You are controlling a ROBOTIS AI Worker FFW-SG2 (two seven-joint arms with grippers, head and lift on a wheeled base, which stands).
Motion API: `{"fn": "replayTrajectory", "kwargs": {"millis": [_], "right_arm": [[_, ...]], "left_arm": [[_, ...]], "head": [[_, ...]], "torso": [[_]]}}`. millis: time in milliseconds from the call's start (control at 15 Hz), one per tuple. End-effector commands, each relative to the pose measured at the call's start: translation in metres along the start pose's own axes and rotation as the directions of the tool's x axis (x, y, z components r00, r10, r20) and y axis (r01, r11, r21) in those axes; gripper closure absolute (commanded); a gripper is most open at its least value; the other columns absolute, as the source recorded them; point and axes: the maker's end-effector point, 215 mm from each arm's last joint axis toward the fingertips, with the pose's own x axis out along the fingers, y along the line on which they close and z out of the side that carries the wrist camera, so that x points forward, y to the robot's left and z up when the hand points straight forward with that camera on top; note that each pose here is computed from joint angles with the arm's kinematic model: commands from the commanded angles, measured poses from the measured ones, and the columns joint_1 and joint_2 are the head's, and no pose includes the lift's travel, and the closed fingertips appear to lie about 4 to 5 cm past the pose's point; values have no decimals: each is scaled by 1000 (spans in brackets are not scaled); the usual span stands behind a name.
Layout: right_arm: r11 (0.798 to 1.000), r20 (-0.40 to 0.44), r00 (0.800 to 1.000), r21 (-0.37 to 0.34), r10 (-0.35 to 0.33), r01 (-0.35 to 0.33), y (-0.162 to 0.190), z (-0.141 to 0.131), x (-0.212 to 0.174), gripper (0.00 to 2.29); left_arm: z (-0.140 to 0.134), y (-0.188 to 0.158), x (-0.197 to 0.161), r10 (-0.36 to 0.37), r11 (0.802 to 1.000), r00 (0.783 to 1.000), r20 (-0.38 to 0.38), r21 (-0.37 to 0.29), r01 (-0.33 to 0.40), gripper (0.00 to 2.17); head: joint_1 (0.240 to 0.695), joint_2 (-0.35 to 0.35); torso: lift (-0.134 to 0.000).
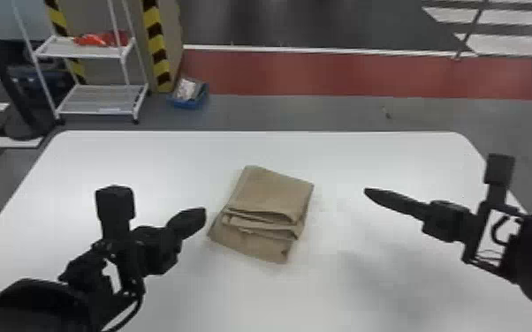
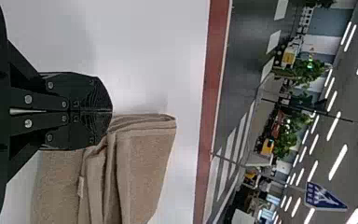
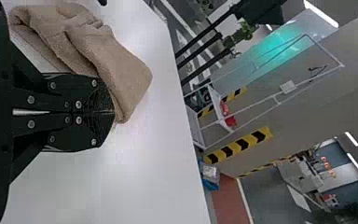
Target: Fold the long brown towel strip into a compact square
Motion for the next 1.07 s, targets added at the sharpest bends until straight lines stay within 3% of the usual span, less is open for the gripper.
{"fn": "replayTrajectory", "kwargs": {"millis": [0,133,267,467,667,1000], "right_arm": [[998,62,997,-26,-53,54,-31,18,-75,1339],[999,130,991,11,-35,34,-39,31,-119,1217],[1000,162,987,30,-13,9,-39,37,-142,137],[999,130,991,39,26,-31,-24,56,-149,56],[996,110,991,39,71,-76,-9,74,-131,66],[987,107,983,43,150,-156,17,86,-105,70]], "left_arm": [[1,13,22,-6,1000,1000,5,1,6,1801],[-8,17,29,-16,1000,1000,-11,-3,16,1804],[-11,18,29,-21,1000,1000,-11,-5,21,1801],[-18,7,18,-42,999,999,-15,-29,42,1801],[-28,-7,3,-59,998,998,-38,-34,58,1801],[-43,-25,-3,-78,996,995,-70,-45,75,1804]], "head": [[695,-99],[695,-180],[695,-224],[695,-266],[695,-276],[695,-256]], "torso": [[-124],[-124],[-124],[-124],[-124],[-124]]}}
